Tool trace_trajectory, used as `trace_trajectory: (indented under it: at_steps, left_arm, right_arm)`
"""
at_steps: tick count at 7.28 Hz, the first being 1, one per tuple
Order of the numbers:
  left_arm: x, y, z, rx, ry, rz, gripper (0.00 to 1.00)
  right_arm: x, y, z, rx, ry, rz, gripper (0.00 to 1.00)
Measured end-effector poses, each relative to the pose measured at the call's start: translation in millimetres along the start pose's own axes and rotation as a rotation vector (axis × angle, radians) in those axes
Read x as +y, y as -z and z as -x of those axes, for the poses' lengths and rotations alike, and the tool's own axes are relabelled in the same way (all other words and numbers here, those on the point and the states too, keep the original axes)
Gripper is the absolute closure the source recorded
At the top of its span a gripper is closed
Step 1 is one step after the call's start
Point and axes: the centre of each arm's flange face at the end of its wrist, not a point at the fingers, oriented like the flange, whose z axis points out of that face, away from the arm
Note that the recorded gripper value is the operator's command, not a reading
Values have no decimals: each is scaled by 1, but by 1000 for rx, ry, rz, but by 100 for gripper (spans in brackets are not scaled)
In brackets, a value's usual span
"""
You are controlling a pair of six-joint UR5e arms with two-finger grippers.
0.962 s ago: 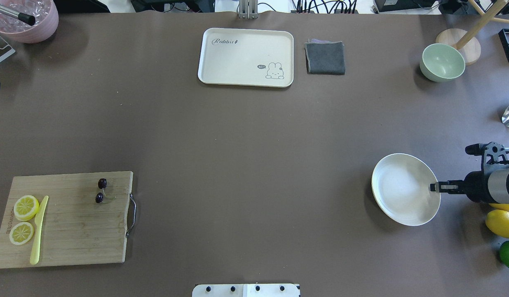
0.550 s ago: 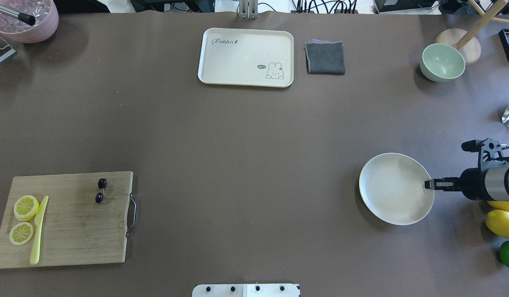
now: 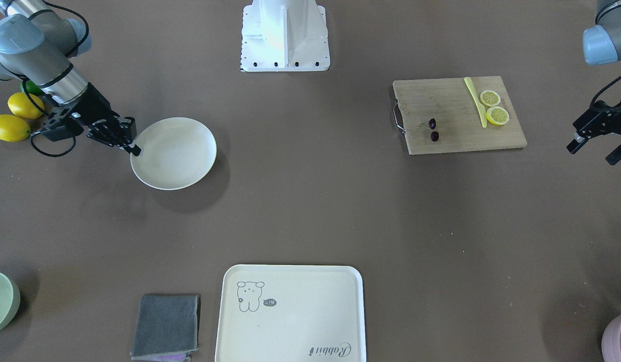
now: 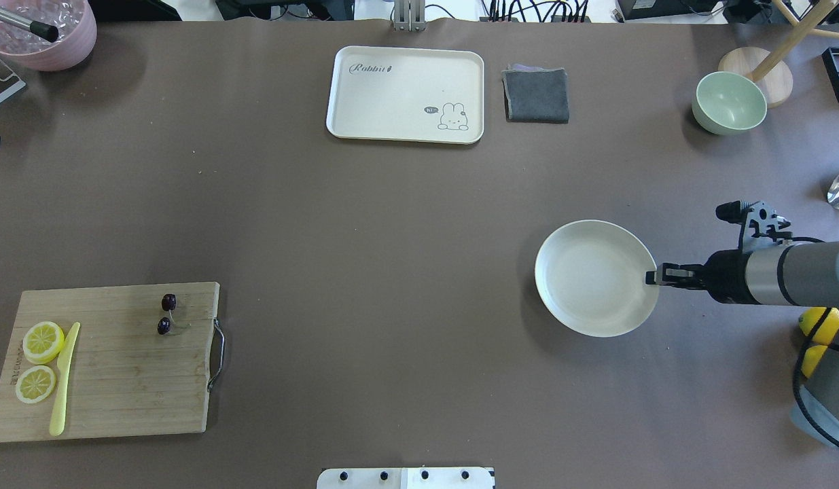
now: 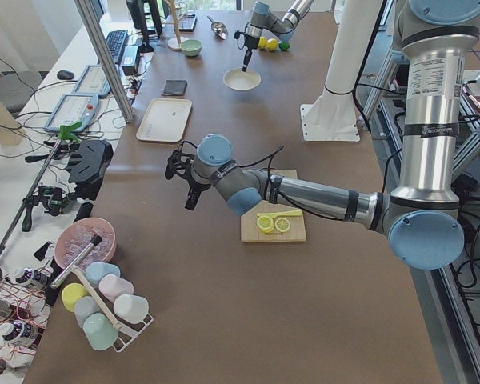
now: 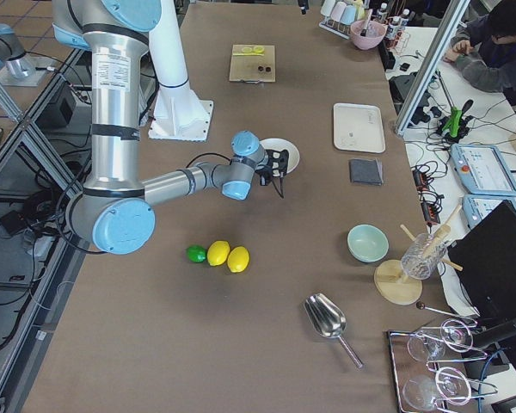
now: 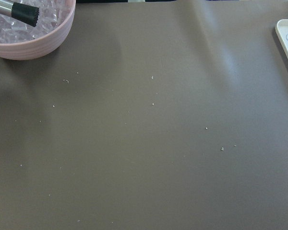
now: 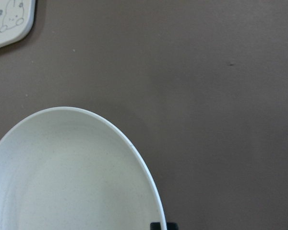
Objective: Place red cherry on plate
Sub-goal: 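Slide the white plate with the right gripper toward the table center, then release the plate and withdraw the right gripper while the left gripper reaches the cherries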
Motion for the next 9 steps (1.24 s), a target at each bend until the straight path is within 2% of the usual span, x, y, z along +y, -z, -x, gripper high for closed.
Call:
trace_trajectory:
  at_steps: [2,3,4,5,7,9]
  left_arm:
    - [4,-17,-21,28,57,23,2]
    - [5,-24,-33,45,76,32,2]
    - [8,-32,-50,65,113,48,2]
    - [14,-42,-74,89,162,72,2]
    - [42,-69,-143,115,249,107,2]
    - [89,-111,-206,84,289,118,3]
  right_arm:
    - [25,-47,115,22,-68,-40,100]
    - [42,-60,156,39,-80,-49,100]
    - [61,-69,180,49,-79,-58,43]
    - [76,-76,191,55,-71,-63,1]
    - [93,-86,194,75,-45,-105,0]
    - [85,-83,194,78,-20,-133,0]
